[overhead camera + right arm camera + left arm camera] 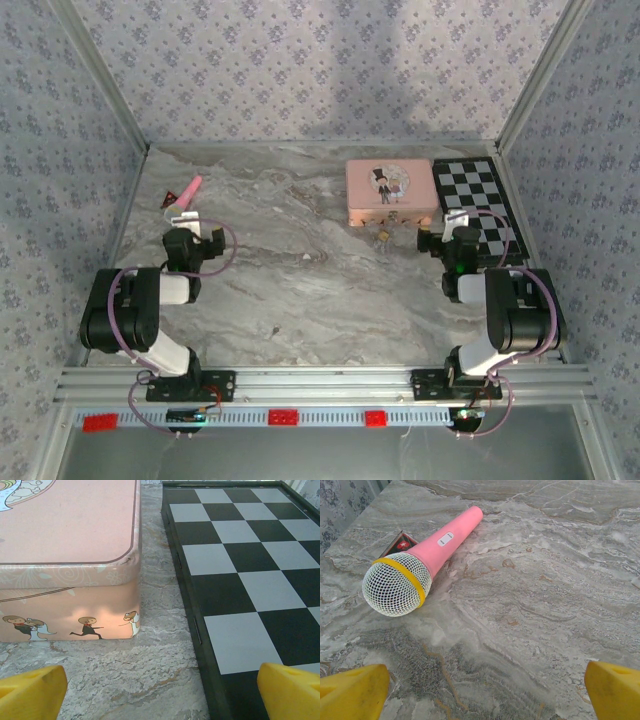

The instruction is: Unlock the padlock with the key

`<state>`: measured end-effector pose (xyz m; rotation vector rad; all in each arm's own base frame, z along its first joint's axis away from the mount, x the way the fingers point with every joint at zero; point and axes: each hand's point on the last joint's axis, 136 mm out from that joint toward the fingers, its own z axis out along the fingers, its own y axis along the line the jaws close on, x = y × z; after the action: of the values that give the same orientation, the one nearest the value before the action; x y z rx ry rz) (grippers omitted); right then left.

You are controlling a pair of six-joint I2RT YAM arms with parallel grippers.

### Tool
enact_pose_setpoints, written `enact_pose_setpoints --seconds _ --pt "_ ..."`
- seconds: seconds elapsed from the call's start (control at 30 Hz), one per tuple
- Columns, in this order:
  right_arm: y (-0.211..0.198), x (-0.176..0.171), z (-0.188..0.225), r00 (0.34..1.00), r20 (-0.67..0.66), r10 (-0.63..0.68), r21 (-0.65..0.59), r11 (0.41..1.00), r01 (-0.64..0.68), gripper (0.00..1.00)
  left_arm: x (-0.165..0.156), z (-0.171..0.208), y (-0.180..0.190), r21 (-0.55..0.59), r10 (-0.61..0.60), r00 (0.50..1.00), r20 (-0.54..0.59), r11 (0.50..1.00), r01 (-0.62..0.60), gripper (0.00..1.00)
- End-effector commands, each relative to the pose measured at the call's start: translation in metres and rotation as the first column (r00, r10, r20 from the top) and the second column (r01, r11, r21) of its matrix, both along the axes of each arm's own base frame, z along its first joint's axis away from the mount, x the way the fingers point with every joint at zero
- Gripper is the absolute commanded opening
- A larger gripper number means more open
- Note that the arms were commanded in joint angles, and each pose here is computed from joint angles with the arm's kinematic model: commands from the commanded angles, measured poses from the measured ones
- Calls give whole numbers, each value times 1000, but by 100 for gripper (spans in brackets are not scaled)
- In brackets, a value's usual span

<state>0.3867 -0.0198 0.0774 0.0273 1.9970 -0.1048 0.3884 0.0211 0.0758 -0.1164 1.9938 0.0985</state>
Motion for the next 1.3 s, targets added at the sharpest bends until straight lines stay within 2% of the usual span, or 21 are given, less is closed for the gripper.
enact_pose_setpoints --seconds 0.0,0.53,0.63,0.8,0.93,1.0,1.1,1.17,1.2,1.27 --pt "-2 5 8 999 29 -19 6 1000 19 99 8 14 -1 -4 -10 999 40 1000 10 100" --pt "-2 4 8 999 32 -18 7 1000 18 99 8 18 -5 -3 -34 998 46 999 34 100" --pt "10 3 10 998 36 48 -8 999 -48 99 0 32 -10 4 -63 996 68 998 63 100" --pt "20 -7 27 993 83 78 -52 996 -74 99 -19 63 -19 5 -81 991 110 997 81 100" --pt "41 -13 43 986 51 159 -88 984 -155 99 -32 106 -40 9 -135 977 163 991 136 100" --pt "53 -17 57 981 60 183 -120 977 -175 99 -39 128 -46 -28 -135 971 196 989 143 100" --pt "79 -27 88 961 116 253 -67 967 -246 99 -49 154 -43 -157 -58 973 225 983 95 100" --pt "99 -37 114 942 152 299 5 953 -303 99 -57 161 -30 -253 52 981 189 967 -2 100" --pt "104 -41 128 937 170 306 46 947 -318 99 -61 163 -27 -271 80 983 165 962 -33 100" --pt "109 -51 146 935 174 310 134 933 -334 99 -68 171 -27 -256 63 990 127 966 -28 100"
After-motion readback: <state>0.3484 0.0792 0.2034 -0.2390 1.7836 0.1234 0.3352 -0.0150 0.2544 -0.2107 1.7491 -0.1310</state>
